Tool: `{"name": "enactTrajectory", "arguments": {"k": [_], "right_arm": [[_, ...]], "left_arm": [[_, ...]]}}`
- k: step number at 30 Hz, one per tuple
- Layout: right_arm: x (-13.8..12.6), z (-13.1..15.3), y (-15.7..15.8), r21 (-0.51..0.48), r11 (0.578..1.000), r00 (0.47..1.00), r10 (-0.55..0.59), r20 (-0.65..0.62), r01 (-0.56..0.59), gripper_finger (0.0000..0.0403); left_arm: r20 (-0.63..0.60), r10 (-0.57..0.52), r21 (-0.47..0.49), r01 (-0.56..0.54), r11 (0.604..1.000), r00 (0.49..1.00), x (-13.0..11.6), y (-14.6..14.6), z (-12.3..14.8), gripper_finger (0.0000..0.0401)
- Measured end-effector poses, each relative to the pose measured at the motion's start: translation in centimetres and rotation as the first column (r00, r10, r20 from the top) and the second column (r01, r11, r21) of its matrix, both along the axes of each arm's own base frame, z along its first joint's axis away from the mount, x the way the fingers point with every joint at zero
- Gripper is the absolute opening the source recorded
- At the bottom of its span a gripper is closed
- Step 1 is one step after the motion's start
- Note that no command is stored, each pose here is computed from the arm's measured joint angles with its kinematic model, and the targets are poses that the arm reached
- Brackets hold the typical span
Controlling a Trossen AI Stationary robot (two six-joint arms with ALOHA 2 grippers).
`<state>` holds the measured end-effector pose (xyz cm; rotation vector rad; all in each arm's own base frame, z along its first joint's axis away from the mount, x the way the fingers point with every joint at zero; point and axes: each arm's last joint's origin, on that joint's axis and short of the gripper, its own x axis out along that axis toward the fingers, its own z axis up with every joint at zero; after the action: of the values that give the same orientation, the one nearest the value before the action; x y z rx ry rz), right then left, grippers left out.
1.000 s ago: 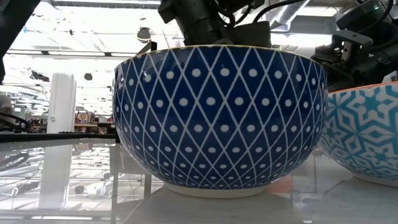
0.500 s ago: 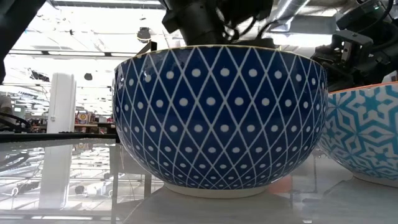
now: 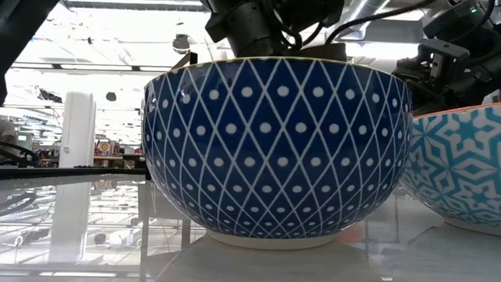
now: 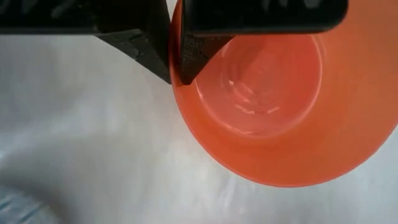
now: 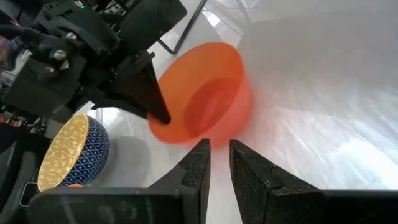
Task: Place and stack bowls onto a shelf
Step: Stack the orange bowl on top of the green bowl on the shelf
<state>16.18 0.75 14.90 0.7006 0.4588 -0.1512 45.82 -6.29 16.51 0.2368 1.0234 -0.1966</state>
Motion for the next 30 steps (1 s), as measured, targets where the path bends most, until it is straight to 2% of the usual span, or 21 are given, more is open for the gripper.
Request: {"name": "enactTrajectory", "arguments": {"k": [4, 8, 14, 17, 20, 23, 26, 30], "right_arm": [[0.0, 0.0, 0.0, 0.005, 1.0, 1.0, -0.002, 0.0, 0.002, 0.0086], [0.0, 0.0, 0.0, 0.017, 1.0, 1.0, -0.008, -0.001, 0.008, 0.0086], [0.0, 0.0, 0.0, 0.017, 1.0, 1.0, -0.009, -0.004, 0.009, 0.0086], [0.0, 0.0, 0.0, 0.017, 1.0, 1.0, -0.008, -0.006, 0.008, 0.0086], [0.0, -0.1, 0.0, 0.016, 1.0, 1.0, -0.008, -0.007, 0.008, 0.0086], [0.0, -0.1, 0.0, 0.014, 1.0, 1.0, -0.008, -0.011, 0.008, 0.0086], [-0.1, -0.1, 0.0, -0.001, 1.0, 1.0, 0.0, -0.012, 0.0, 0.0086], [-0.1, -0.1, 0.0, -0.008, 1.0, 1.0, 0.003, -0.012, -0.003, 0.0086]], "left_arm": [[0.029, -0.025, -0.053, 0.027, 0.998, 0.999, 0.3, 0.0, 0.2, 0.0], [0.038, -0.043, -0.049, 0.045, 0.998, 0.998, 0.6, 0.0, 1.1, 0.0], [0.125, -0.085, -0.024, 0.089, 0.996, 0.988, 1.8, -0.1, 5.6, 0.0], [0.156, -0.084, 0.039, 0.079, 0.996, 0.984, 2.1, 0.0, 8.3, 0.0], [0.137, -0.082, 0.114, 0.067, 0.991, 0.987, 1.8, 0.1, 10.7, 0.0], [0.128, -0.044, 0.173, 0.022, 0.985, 0.991, 1.3, 0.8, 13.2, 0.0], [0.076, 0.044, 0.208, -0.059, 0.976, 0.996, 0.1, 1.9, 15.7, 0.0], [0.087, 0.158, 0.292, -0.177, 0.94, 0.984, -1.1, 3.9, 18.4, 0.0]]}}
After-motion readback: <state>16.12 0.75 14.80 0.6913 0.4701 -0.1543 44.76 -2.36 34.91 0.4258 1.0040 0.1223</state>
